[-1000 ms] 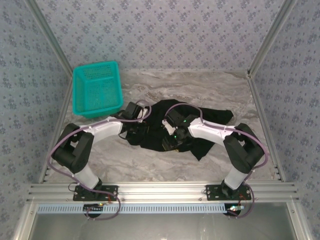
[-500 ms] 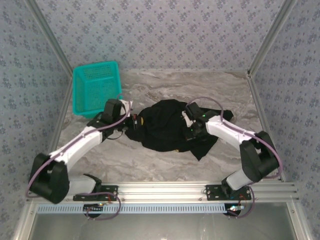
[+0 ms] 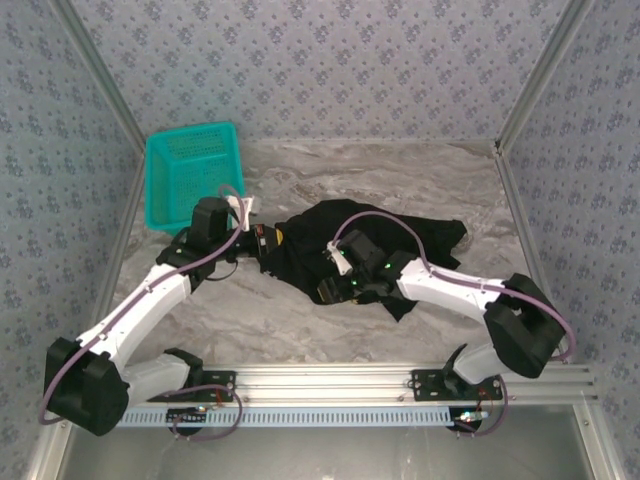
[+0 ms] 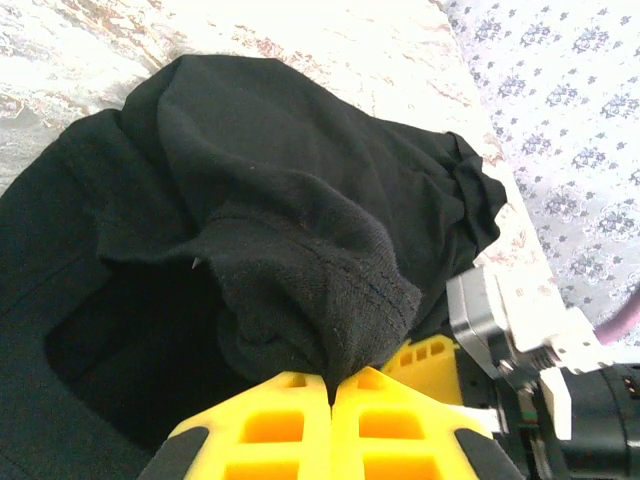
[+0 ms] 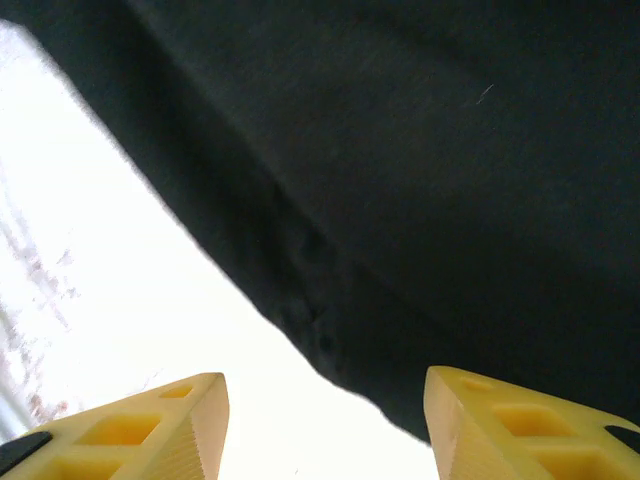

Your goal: Fold the inside-out t-shirt

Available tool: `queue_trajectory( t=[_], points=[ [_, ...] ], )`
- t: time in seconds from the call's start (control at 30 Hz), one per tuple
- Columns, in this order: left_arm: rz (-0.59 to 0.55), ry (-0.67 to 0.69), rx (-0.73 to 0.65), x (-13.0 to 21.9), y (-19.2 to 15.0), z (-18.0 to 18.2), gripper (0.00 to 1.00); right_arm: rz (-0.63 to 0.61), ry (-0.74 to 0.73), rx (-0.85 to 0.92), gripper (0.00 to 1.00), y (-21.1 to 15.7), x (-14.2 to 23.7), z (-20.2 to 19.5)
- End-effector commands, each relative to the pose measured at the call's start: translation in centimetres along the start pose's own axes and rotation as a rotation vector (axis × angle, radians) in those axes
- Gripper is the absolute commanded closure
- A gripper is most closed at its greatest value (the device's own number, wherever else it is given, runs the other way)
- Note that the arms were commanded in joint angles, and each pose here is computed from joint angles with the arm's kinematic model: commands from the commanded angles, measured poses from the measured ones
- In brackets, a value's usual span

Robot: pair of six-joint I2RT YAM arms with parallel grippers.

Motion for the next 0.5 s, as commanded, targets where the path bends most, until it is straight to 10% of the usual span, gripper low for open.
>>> queue_trajectory(
  t=[0.0, 0.23, 0.47],
  points=[
    [-0.031, -0.016, -0.010, 0.7, 1.0, -0.5, 1.00, -0.065, -0.028, -0.026, 0.43, 0.8, -1.5, -0.1],
    [-0.031, -0.011, -0.018, 0.9, 0.9, -0.6, 1.00, -0.080, -0.087, 0.026, 0.44, 1.7, -4.5, 0.4],
    [0.015, 0.156, -0.012, 1.0, -0.7, 1.2, 1.00, -0.116, -0.009, -0.002, 1.00, 2.2, -0.9, -0.7]
  ],
)
Point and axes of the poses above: each hand's point on the last joint's axis, 136 mm out from that joint toward the fingers, its own x axis back along the fingers, its own z axis along the line the jaws close on, y = z × x, the point moved 9 cm from there along x, back along the fingers, and after that the axes turned 13 degrees about -x, right-handed, at the moved point
